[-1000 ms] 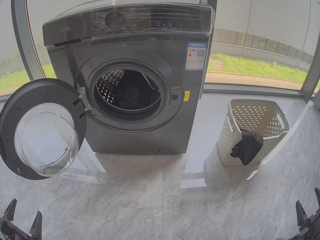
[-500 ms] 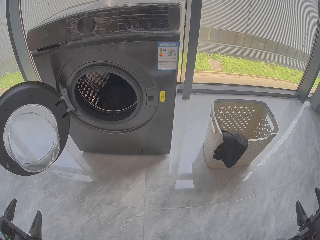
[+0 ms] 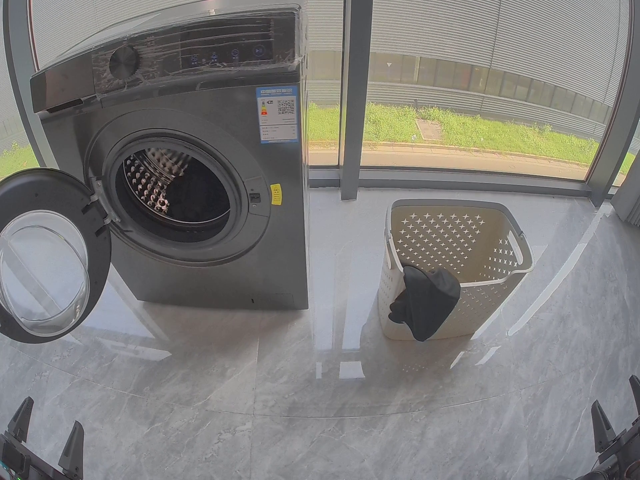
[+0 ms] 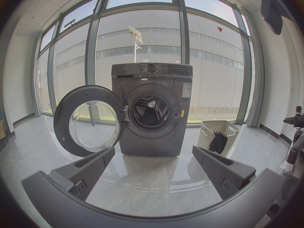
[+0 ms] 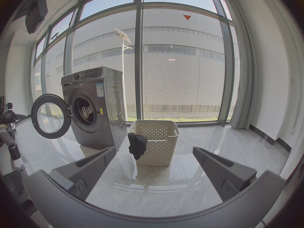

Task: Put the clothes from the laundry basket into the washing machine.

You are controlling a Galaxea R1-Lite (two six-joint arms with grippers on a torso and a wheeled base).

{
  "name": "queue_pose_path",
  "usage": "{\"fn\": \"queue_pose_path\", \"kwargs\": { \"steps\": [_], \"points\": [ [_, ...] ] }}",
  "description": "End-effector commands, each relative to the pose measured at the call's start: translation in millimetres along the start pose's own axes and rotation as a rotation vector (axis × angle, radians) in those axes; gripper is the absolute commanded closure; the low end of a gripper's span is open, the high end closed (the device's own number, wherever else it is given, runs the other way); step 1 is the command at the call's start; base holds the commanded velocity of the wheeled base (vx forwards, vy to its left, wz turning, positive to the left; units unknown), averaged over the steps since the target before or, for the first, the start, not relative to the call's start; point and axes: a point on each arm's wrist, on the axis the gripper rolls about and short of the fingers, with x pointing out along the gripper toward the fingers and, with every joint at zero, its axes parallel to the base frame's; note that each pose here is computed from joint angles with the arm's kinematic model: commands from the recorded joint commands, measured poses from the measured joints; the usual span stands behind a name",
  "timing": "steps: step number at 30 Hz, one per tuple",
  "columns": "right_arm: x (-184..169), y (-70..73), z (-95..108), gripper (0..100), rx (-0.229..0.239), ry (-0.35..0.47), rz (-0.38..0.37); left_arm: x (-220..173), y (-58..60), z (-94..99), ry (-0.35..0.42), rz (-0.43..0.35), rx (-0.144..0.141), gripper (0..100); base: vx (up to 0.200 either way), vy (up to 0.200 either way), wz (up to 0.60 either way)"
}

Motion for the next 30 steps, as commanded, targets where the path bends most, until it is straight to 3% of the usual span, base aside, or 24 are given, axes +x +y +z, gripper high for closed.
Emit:
{"fn": "queue_pose_path", "kwargs": {
  "steps": [1,11,23,30],
  "points": [
    [0.5,0.1,-4.7,0,0.0,0.007,0.0,0.2,0.1,-5.2,0.003,-0.001,0.0,0,0.0,-0.2,0.0],
    [0.5,0.1,-4.7,0,0.0,0.007,0.0,0.2,0.1,-5.2,0.003,0.002,0.0,0,0.0,-0.02,0.0],
    [0.6,0.1,-5.1,0,0.0,0.009,0.001,0.2,0.2,-5.2,0.003,0.001,-0.002,0,0.0,-0.2,0.0],
    [0.5,0.0,-4.7,0,0.0,0.007,0.002,0.2,0.1,-5.2,0.003,-0.001,-0.002,0,0.0,0.0,0.0]
  ]
}}
